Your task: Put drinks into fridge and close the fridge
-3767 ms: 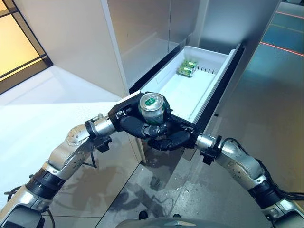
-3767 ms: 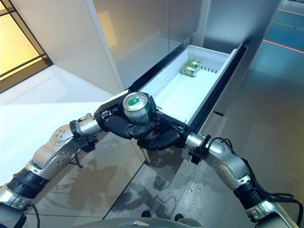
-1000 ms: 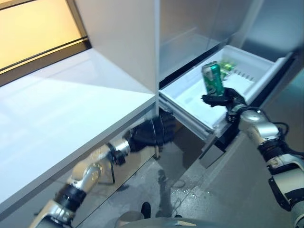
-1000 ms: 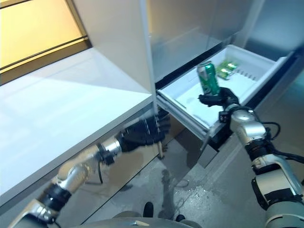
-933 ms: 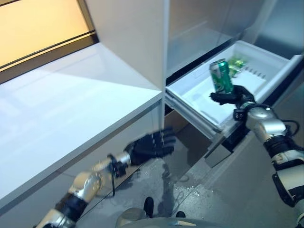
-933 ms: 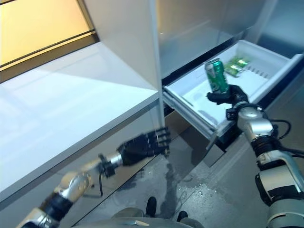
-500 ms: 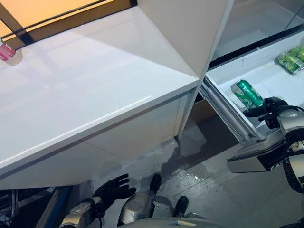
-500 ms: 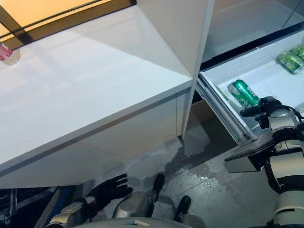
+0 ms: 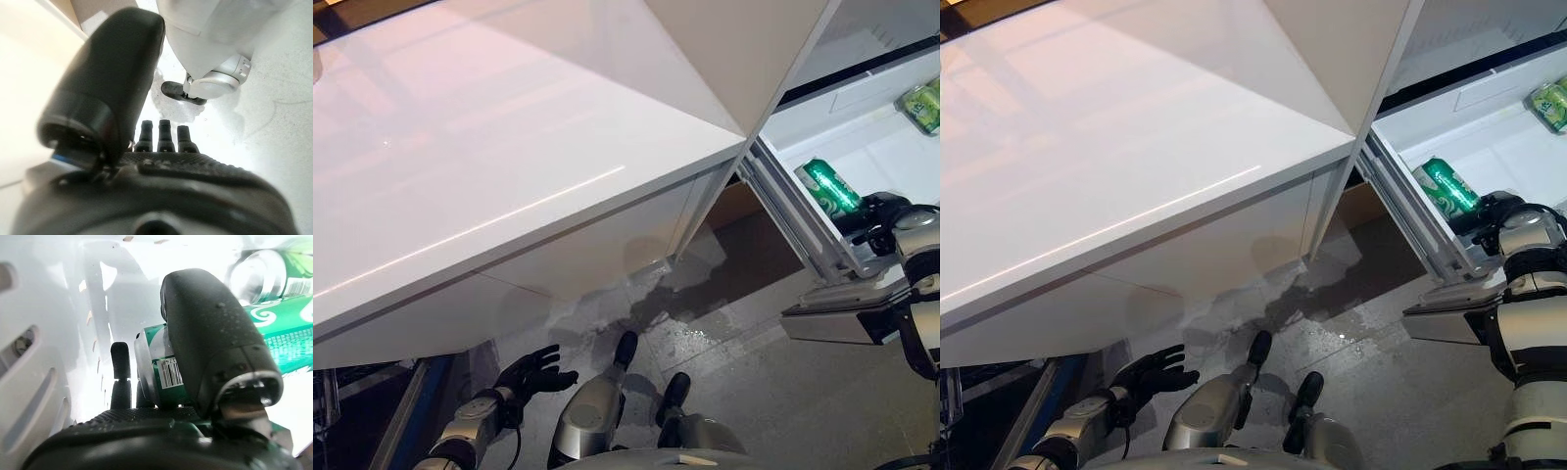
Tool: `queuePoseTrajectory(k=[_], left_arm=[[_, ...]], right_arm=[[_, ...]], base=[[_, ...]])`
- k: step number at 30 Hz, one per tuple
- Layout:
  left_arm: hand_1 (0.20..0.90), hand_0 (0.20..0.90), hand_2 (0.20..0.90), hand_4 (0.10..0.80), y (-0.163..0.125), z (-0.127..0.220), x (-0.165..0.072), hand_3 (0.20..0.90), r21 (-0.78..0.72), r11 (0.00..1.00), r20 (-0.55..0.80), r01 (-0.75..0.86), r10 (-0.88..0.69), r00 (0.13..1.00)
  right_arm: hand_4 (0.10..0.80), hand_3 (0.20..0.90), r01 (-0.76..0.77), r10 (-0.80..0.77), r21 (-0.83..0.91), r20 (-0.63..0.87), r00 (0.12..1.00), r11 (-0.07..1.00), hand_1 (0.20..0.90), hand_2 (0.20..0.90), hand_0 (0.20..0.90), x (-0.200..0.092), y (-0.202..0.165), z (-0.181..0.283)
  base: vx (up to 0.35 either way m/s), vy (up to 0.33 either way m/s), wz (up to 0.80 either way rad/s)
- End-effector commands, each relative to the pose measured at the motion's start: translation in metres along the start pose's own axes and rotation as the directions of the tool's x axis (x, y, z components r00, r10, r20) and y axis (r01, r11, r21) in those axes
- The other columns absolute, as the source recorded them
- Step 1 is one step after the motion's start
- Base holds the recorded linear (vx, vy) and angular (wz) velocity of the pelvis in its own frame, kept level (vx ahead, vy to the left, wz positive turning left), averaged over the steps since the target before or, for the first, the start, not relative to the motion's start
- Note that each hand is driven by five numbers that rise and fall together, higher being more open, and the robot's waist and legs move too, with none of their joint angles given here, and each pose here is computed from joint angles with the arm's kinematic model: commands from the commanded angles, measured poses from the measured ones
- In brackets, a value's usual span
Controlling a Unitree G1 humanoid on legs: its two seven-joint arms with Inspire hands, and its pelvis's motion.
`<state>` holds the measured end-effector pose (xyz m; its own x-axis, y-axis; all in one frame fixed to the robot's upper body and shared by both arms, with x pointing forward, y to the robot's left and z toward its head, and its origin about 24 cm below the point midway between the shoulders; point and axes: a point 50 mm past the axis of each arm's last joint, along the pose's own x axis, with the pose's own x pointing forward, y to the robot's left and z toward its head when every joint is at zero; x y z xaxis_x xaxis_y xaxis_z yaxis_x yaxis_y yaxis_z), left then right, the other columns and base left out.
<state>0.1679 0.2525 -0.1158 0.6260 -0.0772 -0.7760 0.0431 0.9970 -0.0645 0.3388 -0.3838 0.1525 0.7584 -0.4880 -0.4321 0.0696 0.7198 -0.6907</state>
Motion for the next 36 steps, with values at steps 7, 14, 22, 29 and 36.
queuePoseTrajectory(k=[7,14,22,29,36], left_arm=[[0.900,0.900,0.900,0.800,-0.008,0.003,-0.003,0.900,0.065,0.996,0.025,0.067,-0.069,0.997],[0.900,0.900,0.900,0.800,0.002,0.001,-0.005,0.900,0.068,0.998,0.003,0.015,-0.015,1.000],[0.900,0.900,0.900,0.800,0.010,-0.011,-0.009,0.900,0.053,0.998,-0.018,-0.034,0.035,0.999],[0.900,0.900,0.900,0.800,0.000,-0.022,-0.007,0.900,-0.007,0.999,-0.016,-0.031,0.031,0.999],[0.900,0.900,0.900,0.800,-0.008,-0.038,-0.006,0.900,-0.035,0.999,-0.071,-0.040,0.038,0.997]], right_arm=[[0.800,0.900,0.040,-0.022,-0.221,0.083,0.996,0.974,0.900,0.900,0.900,-0.011,-0.022,0.026],[0.800,0.900,0.137,-0.047,-0.228,0.360,0.932,0.964,0.900,0.900,0.900,-0.035,-0.028,0.085],[0.800,0.900,0.174,-0.323,0.274,0.756,0.569,0.946,0.900,0.900,0.900,-0.098,-0.055,0.144],[0.800,0.900,0.153,-0.765,0.752,0.610,0.207,0.642,0.900,0.900,0.900,-0.138,-0.083,0.109],[0.800,0.900,-0.056,-0.826,0.940,0.323,0.462,0.337,0.900,0.900,0.900,-0.090,-0.061,0.009]], base=[[-0.010,0.003,-0.01],[-0.039,0.013,-0.15],[-0.029,0.034,-0.21],[-0.013,0.061,-0.19],[0.035,0.032,-0.15]])
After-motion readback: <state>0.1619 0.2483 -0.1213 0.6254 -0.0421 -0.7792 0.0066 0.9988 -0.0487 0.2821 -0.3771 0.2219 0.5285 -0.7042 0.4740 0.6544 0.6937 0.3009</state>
